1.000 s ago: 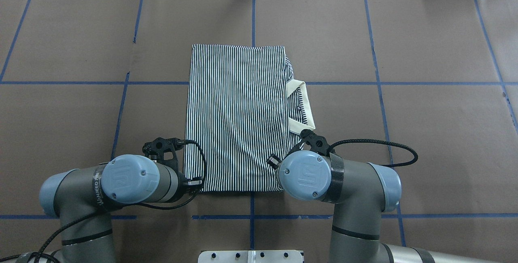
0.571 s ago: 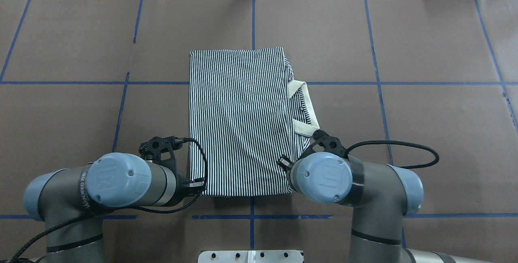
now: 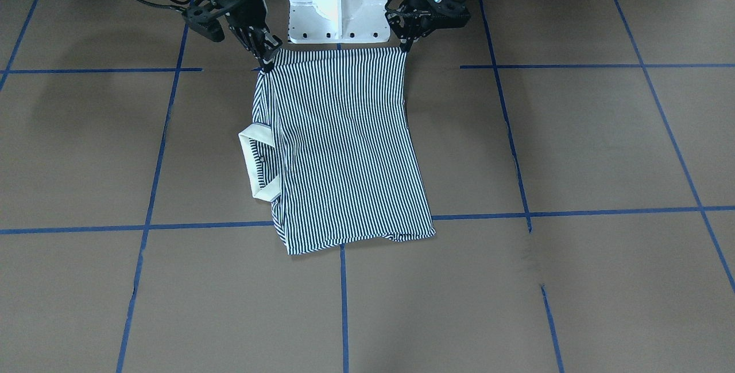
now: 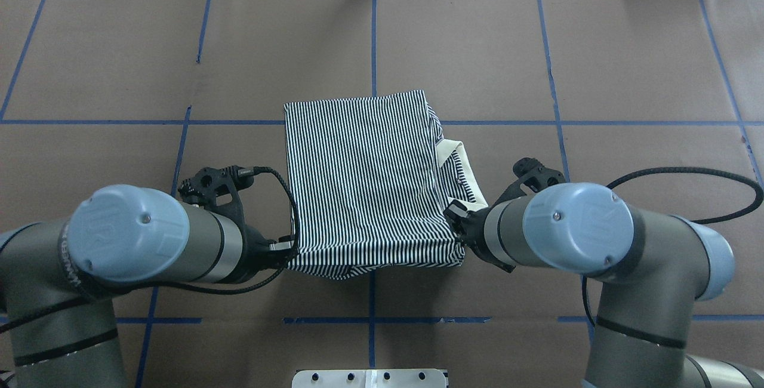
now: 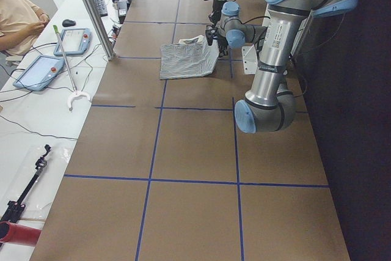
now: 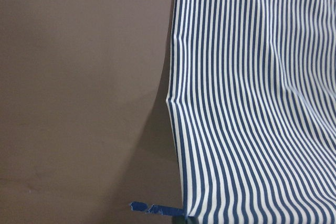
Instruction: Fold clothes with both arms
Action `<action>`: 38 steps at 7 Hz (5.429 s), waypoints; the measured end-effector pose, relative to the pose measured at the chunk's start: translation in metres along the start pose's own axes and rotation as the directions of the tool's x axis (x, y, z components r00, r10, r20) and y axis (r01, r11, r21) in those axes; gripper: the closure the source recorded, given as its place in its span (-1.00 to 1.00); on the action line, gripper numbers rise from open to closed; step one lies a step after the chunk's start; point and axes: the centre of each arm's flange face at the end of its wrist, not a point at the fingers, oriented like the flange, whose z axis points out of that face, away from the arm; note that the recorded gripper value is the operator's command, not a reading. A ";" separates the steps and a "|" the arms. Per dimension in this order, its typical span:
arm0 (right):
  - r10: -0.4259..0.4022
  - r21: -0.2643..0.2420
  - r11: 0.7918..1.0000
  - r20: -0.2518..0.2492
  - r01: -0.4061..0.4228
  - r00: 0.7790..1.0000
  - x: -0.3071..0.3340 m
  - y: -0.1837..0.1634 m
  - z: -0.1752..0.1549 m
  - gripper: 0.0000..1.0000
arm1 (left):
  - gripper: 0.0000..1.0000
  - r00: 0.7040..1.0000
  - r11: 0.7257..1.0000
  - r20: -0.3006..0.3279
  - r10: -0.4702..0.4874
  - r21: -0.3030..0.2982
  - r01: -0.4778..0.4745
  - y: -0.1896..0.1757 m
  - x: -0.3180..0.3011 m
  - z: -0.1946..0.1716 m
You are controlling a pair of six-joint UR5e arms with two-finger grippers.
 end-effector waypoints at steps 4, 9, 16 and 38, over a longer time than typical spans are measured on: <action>0.065 0.059 0.996 0.001 -0.065 0.998 -0.161 -0.121 0.068 1.00 | 1.00 1.000 0.983 0.024 0.014 0.180 -0.018 -0.153 0.027 0.045; 0.083 0.030 0.996 0.012 -0.083 0.996 -0.228 -0.199 0.148 -0.98 | 0.40 0.988 0.949 0.087 0.128 0.279 -0.148 -0.259 0.021 0.116; -0.050 0.029 0.998 0.073 0.048 0.996 -0.235 -0.241 0.119 -0.16 | 1.00 0.980 0.938 -0.005 0.197 0.292 -0.187 -0.259 0.059 0.106; -0.624 -0.066 0.781 -0.070 0.621 0.778 0.143 -0.618 -0.025 -1.00 | -0.17 0.781 0.771 0.262 0.566 0.165 -0.614 -0.487 -0.260 -0.091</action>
